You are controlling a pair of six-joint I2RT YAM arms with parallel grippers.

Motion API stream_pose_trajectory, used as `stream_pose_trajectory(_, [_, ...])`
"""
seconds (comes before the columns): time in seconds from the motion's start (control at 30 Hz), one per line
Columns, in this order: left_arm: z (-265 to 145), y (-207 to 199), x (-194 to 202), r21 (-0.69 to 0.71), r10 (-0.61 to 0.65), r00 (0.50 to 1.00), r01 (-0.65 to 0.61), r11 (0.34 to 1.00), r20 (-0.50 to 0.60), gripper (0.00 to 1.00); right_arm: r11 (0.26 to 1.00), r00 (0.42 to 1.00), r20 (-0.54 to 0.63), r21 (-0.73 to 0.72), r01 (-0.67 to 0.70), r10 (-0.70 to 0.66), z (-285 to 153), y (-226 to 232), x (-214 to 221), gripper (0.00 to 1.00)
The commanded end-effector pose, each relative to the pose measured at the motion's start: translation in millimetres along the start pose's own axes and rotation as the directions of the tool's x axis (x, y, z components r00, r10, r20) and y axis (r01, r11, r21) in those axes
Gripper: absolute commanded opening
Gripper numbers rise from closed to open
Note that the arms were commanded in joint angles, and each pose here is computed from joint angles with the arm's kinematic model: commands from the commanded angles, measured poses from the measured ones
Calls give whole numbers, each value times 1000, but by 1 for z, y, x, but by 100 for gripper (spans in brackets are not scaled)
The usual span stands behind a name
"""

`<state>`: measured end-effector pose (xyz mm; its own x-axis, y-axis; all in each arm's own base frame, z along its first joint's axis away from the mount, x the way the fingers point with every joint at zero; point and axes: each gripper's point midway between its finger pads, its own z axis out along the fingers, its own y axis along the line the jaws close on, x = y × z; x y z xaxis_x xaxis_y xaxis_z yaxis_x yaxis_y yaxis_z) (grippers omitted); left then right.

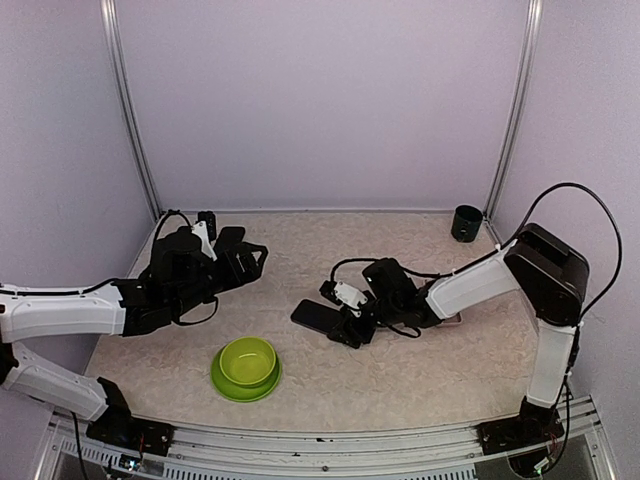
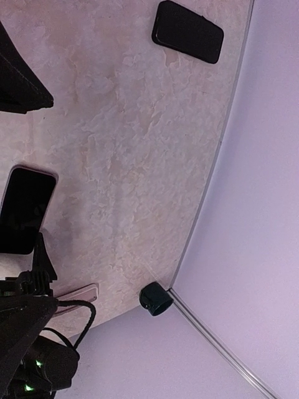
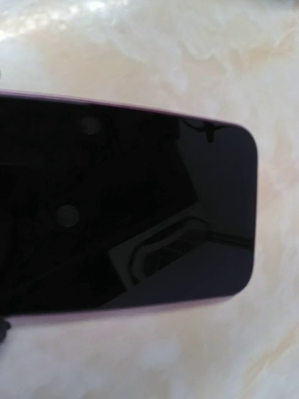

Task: Put the phone into the phone case
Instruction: Pick up the phone at the center of the board.

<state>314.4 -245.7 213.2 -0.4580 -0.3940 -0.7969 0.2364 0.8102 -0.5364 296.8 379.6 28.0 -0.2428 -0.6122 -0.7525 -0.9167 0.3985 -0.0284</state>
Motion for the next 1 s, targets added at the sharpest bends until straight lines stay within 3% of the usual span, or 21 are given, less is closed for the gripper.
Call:
stream_pose_trajectory(0.0, [6,-4,3,18,5,1000,-4,1000,-26,99,998,995,95,68,-6,0,-24,-9,-34,49])
stream_pose_trajectory(0.2, [15,-1,18,27,-19,997,21,999,-79,99,994,988,153,110,-19,2,-40,-14,-49,49])
stream_pose_trajectory(0.53, [24,-23,27,166,-59,989,82,983,-135,99,987,966,257,157,-17,-24,-79,-8,-66,48])
stream_pose_trajectory(0.97, [41,-61,60,349,-63,943,182,919,-325,96,972,930,351,235,26,-109,-127,13,-85,47])
